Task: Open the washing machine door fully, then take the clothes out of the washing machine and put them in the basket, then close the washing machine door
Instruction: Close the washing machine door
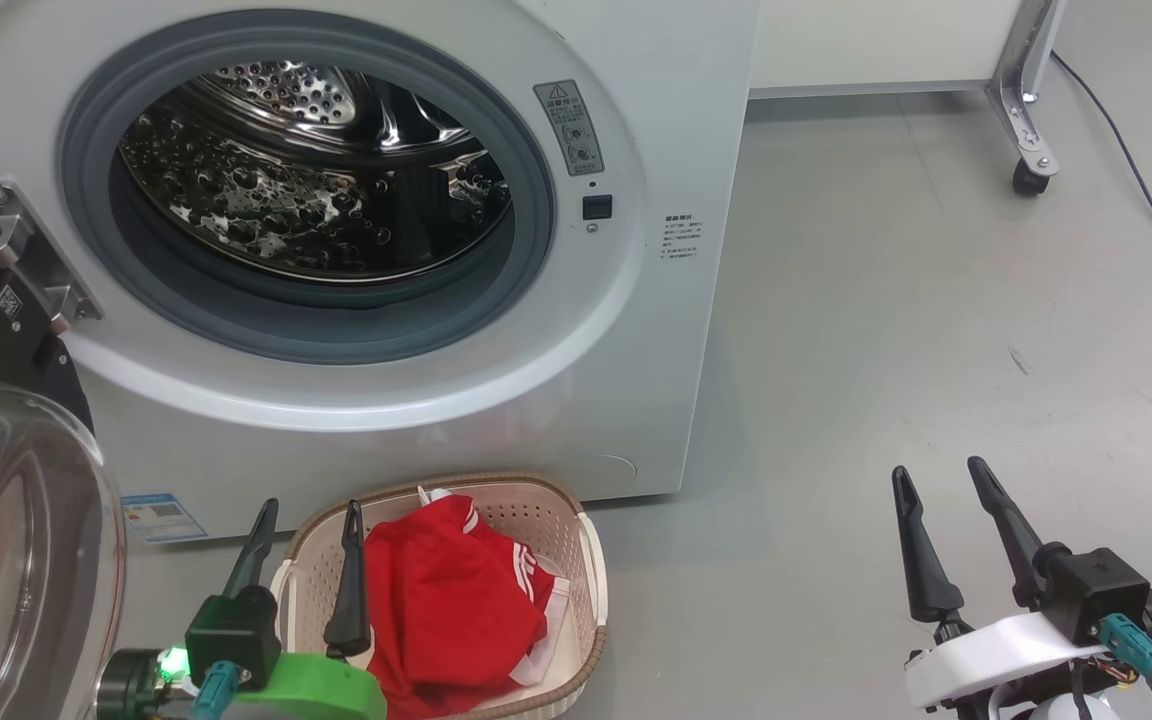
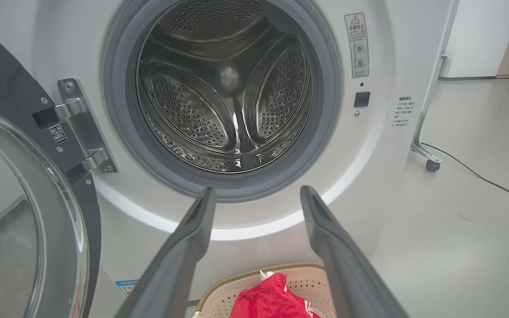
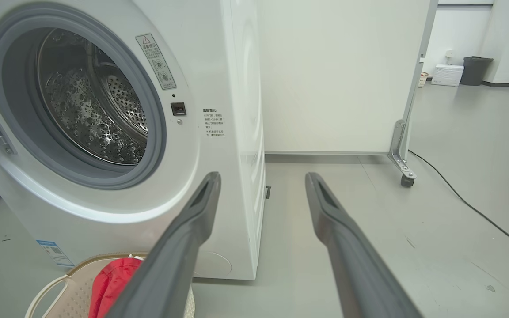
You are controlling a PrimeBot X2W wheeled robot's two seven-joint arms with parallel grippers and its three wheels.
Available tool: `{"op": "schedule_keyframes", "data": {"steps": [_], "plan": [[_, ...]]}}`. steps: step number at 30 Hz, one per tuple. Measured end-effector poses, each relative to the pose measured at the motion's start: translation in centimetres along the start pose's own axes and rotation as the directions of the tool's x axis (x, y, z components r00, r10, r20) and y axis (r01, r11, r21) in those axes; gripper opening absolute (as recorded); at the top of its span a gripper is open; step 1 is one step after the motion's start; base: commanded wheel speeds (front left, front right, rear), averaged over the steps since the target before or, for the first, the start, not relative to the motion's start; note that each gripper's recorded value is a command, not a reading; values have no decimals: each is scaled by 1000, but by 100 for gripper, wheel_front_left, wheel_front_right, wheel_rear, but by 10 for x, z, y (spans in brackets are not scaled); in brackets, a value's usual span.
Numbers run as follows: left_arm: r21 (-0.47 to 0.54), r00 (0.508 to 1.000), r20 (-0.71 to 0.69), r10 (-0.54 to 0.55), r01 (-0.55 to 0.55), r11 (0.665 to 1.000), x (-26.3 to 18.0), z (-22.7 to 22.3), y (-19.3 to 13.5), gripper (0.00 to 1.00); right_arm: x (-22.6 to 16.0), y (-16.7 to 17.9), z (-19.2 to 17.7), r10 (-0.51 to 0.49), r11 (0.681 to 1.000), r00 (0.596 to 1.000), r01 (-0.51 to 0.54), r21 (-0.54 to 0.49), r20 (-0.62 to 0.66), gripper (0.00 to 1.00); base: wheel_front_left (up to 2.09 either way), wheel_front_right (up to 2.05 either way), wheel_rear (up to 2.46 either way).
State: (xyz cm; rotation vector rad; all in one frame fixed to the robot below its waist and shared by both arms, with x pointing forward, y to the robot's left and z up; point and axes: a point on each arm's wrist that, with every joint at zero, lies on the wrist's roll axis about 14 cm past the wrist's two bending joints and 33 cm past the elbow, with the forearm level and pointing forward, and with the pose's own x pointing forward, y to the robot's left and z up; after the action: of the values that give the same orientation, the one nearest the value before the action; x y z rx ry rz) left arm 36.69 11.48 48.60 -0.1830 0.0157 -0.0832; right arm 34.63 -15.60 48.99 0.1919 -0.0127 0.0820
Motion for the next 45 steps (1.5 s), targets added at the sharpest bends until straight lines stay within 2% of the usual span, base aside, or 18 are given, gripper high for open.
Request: {"op": "schedule_keyframes", "data": {"steps": [18,45], "plan": [[13,1000,19,0,0,1000,-2,9,0,100,-2,2,4,1,1000,1000,-1,-1,14,100,-31,53,-22],[8,1000,30,-4,4,1000,-6,15,-1,100,-3,4,2,0,1000,1000,0,-1,3,100,-92,104,-12]]}}
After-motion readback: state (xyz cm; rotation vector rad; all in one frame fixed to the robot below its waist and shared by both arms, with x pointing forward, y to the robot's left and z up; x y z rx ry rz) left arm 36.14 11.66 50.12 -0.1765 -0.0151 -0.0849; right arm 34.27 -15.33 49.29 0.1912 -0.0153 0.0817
